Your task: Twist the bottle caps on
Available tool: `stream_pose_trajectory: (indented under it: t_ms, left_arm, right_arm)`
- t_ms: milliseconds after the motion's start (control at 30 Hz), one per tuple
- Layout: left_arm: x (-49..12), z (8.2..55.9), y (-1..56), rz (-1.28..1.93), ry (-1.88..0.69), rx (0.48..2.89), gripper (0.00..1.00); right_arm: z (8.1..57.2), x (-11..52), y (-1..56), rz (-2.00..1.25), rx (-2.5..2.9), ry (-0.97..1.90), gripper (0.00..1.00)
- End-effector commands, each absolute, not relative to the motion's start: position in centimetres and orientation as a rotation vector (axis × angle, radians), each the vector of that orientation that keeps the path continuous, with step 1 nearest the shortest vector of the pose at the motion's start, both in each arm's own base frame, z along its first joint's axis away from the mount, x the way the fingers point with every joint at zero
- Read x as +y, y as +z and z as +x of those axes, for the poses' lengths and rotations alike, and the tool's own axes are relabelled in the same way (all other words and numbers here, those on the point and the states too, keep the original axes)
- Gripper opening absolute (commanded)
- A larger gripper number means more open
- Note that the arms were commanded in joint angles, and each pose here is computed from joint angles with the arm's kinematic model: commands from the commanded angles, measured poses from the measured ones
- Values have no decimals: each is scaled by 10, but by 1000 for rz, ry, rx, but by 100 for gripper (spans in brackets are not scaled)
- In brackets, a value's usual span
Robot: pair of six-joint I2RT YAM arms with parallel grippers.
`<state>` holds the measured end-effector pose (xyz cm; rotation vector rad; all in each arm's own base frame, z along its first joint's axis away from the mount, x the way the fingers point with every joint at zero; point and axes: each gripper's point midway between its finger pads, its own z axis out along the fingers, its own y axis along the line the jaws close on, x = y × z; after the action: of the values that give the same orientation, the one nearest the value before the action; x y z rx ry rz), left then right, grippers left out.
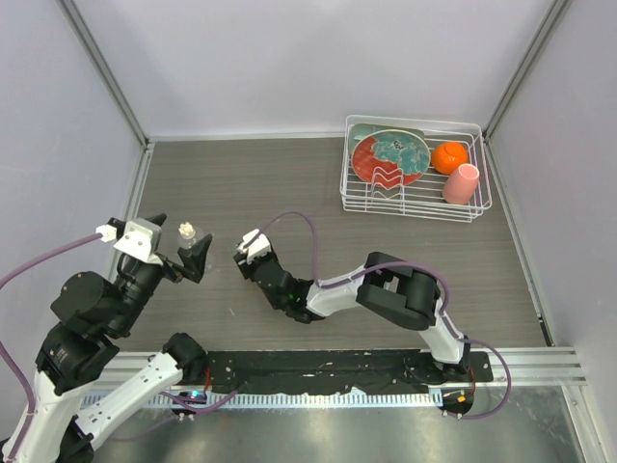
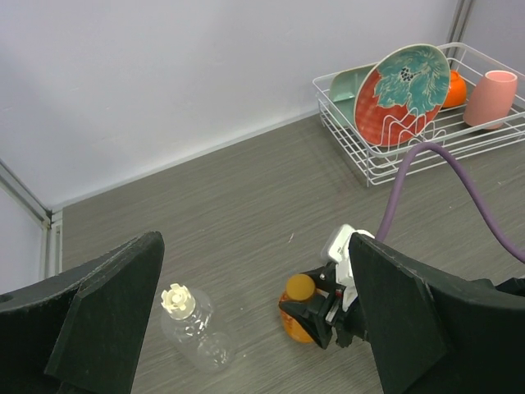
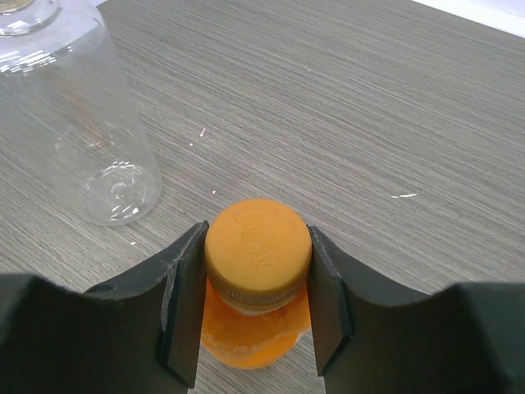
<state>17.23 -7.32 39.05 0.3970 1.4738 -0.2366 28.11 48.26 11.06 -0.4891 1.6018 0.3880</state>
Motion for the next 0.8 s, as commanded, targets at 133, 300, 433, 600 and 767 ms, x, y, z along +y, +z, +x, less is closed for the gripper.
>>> stream_pose_trajectory:
  t_ms: [133,300,433,600,767]
  left_arm:
    - [-76,173,393,395,-253,1476,100]
    - [-74,173,398,385,-248,1472,100]
    - [-74,172,400,382,-255,1468,100]
    - [-73,171,401,388,-252,1470,100]
    - [-75,174,413,374,-253,1463,100]
  right_arm:
    - [272,485,120,-486,1576,365,47]
    - [271,483,136,-499,1553,348,60]
    - [271,483,142,-510,1542,337,82]
    - [268,482,166,-511,1506,342,96]
    - [255,486,242,-517,1459,415,96]
